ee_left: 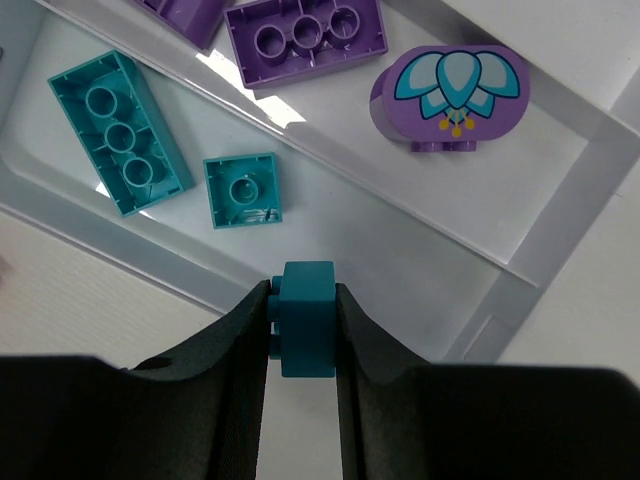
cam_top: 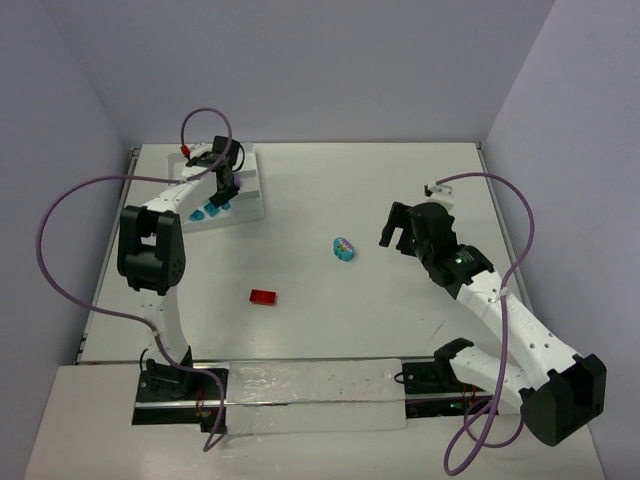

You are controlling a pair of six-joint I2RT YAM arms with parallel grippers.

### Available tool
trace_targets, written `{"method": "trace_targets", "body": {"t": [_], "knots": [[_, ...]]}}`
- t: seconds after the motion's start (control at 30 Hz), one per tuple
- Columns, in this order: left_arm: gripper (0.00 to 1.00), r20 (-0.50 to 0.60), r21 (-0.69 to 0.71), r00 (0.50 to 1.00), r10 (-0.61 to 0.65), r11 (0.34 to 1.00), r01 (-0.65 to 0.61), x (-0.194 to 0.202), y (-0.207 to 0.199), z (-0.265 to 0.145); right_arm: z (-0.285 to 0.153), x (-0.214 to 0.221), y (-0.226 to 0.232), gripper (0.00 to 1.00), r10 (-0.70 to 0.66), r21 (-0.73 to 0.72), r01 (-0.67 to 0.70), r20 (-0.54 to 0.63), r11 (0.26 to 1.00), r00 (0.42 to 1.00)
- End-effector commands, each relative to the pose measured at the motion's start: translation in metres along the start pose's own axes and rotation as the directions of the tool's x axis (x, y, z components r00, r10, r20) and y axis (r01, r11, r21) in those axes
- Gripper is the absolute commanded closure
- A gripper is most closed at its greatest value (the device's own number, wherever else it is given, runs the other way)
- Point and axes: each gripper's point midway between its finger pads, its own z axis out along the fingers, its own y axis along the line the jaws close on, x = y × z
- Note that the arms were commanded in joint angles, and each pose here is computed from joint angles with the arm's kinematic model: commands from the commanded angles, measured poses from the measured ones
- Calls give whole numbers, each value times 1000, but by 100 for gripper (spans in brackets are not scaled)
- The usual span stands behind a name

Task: Sort the legos into containers by color

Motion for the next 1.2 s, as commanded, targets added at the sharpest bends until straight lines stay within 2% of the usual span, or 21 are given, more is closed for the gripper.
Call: {"method": "trace_targets", "body": {"t": [0.0, 0.17, 0.3, 0.47, 0.5, 0.57, 0.67, 0.8, 0.9, 1.0, 1.07, 1.17], "knots": [[98, 20, 37, 1000, -21, 999, 21, -16, -11, 6, -1, -11, 5, 0, 3, -2, -3, 30, 1000, 1000], [86, 25, 12, 1000, -15, 1000, 15, -14, -8, 14, 0, -11, 4, 0, 1, 5, -1, 28, 1000, 1000], [60, 40, 4, 999, -19, 1000, 19, -17, -7, 15, -1, -11, 3, 0, 2, 4, -2, 29, 1000, 1000], [21, 69, 3, 997, -19, 1000, 19, -28, -3, 4, -1, -10, 3, 0, 4, 3, -4, 29, 1000, 1000], [18, 81, 12, 996, -22, 1000, 22, -32, -4, -2, -1, -10, 3, 0, 6, 2, -6, 29, 1000, 1000], [16, 106, 40, 994, -22, 999, 18, -44, -5, -19, -1, -10, 1, 0, 2, 11, -2, 30, 1000, 1000], [16, 171, 129, 985, -1, 991, -22, -61, -18, -65, -2, -12, -3, 0, -1, 30, 0, 47, 1000, 999], [16, 271, 239, 955, 121, 953, -188, -44, -55, -132, -4, -14, -8, 0, 6, 53, -10, 63, 999, 998], [16, 223, 316, 942, 251, 895, -314, 8, -84, -156, -6, -16, -12, 0, 15, 70, -19, 68, 997, 998], [17, 166, 381, 923, 348, 840, -385, 57, -104, -169, -10, -17, -18, 0, 8, 87, -14, 78, 996, 997], [17, 119, 420, 902, 414, 802, -424, 106, -119, -182, -13, -18, -22, 0, -4, 98, -4, 80, 995, 997], [16, 67, 457, 900, 432, 788, -412, 156, -138, -203, -19, -21, -28, 0, -14, 119, 4, 84, 993, 996]]}}
